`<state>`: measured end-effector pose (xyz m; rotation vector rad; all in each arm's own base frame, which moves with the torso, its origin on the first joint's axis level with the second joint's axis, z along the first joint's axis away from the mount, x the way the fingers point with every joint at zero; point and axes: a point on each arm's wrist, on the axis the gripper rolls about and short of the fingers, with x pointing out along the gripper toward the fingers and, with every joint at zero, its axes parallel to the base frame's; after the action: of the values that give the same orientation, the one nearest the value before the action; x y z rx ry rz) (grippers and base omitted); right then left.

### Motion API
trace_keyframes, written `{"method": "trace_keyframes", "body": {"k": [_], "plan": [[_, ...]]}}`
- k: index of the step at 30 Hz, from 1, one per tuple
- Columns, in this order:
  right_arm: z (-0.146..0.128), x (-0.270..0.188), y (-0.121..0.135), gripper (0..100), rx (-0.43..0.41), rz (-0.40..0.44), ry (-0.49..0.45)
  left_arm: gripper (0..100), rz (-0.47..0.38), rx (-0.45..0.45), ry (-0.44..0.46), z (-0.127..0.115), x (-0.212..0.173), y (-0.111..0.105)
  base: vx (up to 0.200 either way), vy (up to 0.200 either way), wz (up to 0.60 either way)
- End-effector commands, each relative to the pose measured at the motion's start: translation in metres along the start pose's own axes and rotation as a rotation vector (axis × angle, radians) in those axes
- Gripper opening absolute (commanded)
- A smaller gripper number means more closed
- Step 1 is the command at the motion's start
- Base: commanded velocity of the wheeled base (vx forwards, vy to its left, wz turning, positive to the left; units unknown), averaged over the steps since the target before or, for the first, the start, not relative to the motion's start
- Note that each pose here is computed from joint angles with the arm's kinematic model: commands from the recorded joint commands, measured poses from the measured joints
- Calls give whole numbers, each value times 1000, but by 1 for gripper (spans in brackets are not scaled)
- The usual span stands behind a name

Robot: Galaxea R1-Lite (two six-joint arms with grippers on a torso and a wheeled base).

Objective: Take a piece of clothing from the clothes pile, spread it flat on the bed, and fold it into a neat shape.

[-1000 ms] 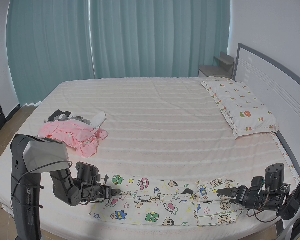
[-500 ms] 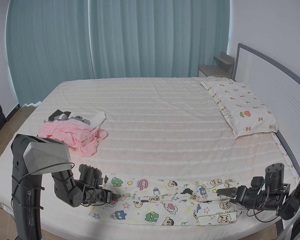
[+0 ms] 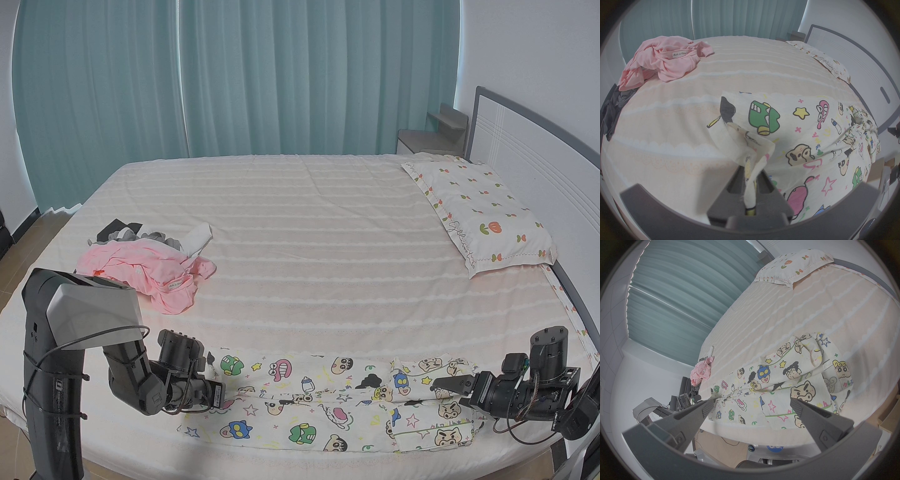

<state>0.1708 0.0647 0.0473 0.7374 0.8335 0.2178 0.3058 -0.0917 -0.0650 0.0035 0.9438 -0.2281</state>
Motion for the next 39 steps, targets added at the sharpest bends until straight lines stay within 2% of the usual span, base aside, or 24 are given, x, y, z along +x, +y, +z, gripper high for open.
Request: {"method": "trace_keyframes", "body": {"k": [1,8,10,22,31,39], "plan": [[-3,-2,-3,100,4,-14,14,0,0,-17,-9,2,-1,0,0,0,0],[-3,-2,-3,100,4,-13,13,0,3,-46,-39,9,-8,2,0,0,0],[-3,-2,-3,100,4,-13,13,0,12,-61,-70,17,-16,8,0,0,0],[-3,-2,-3,100,4,-13,13,0,40,-111,-113,34,-40,29,0,0,0],[-3,-2,-3,100,4,-13,13,0,74,-186,-119,39,-53,60,0,0,0],[-3,-2,-3,100,4,-14,14,0,96,-250,-147,43,-77,98,0,0,0]]}}
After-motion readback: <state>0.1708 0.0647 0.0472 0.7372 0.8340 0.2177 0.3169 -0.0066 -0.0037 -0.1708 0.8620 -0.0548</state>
